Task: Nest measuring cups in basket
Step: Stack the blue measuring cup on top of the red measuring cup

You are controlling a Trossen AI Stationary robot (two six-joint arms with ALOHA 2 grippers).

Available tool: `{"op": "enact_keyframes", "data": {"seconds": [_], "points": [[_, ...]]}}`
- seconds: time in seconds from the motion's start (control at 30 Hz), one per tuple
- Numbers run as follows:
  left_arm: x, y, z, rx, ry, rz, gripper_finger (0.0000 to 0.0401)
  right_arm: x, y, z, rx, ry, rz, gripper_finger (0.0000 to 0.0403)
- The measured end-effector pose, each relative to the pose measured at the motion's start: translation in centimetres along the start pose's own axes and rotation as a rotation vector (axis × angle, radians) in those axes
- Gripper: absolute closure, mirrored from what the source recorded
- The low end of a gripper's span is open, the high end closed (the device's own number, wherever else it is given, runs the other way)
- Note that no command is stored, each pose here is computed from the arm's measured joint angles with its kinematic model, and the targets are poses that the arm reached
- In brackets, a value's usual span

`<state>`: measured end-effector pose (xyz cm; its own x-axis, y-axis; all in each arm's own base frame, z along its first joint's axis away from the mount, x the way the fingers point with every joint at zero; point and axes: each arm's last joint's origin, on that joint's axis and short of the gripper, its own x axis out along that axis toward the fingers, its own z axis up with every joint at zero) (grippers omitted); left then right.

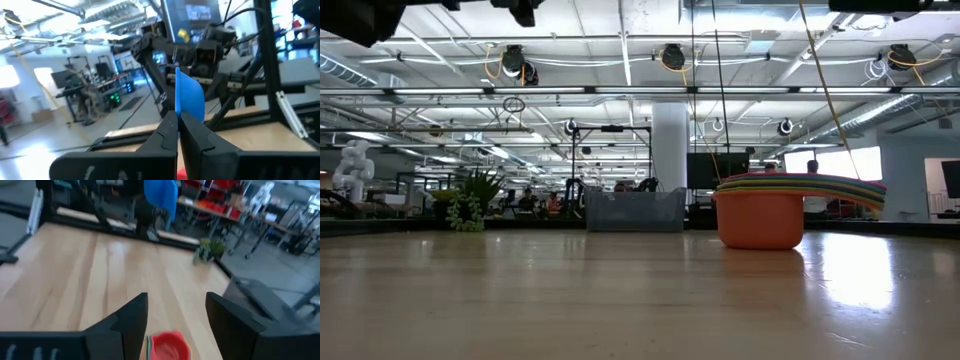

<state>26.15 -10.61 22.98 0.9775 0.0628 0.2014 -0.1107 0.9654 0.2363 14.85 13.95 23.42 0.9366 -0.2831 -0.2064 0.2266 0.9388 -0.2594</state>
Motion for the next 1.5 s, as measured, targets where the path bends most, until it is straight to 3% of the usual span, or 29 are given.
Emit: {"op": "enact_keyframes", "data": {"seconds": [0.2, 0.47, 0.97, 1.1, 1.5], "points": [[0.7, 0.2, -0.7, -0.023, -0.069, -0.033, 0.0399, 0.4, -0.1, -0.7, 0.051, -0.148, 0.003, 0.0209], [1.5, 0.5, -1.9, -0.047, -0.118, -0.052, 0.0399, -0.2, -1.1, -1.5, 0.160, -0.347, 0.096, 0.0209], [5.3, -0.2, -1.7, -0.037, -0.106, -0.099, 0.0400, -0.2, -1.2, -1.7, 0.141, -0.341, 0.070, 0.0209], [5.3, -0.3, -1.7, -0.037, -0.101, -0.101, 0.0396, -0.3, -1.3, -1.8, 0.141, -0.321, 0.023, 0.0209], [5.4, -0.2, -1.7, -0.038, -0.100, -0.097, 0.0398, -0.4, -1.1, -1.8, 0.113, -0.332, 0.063, 0.0209]]}}
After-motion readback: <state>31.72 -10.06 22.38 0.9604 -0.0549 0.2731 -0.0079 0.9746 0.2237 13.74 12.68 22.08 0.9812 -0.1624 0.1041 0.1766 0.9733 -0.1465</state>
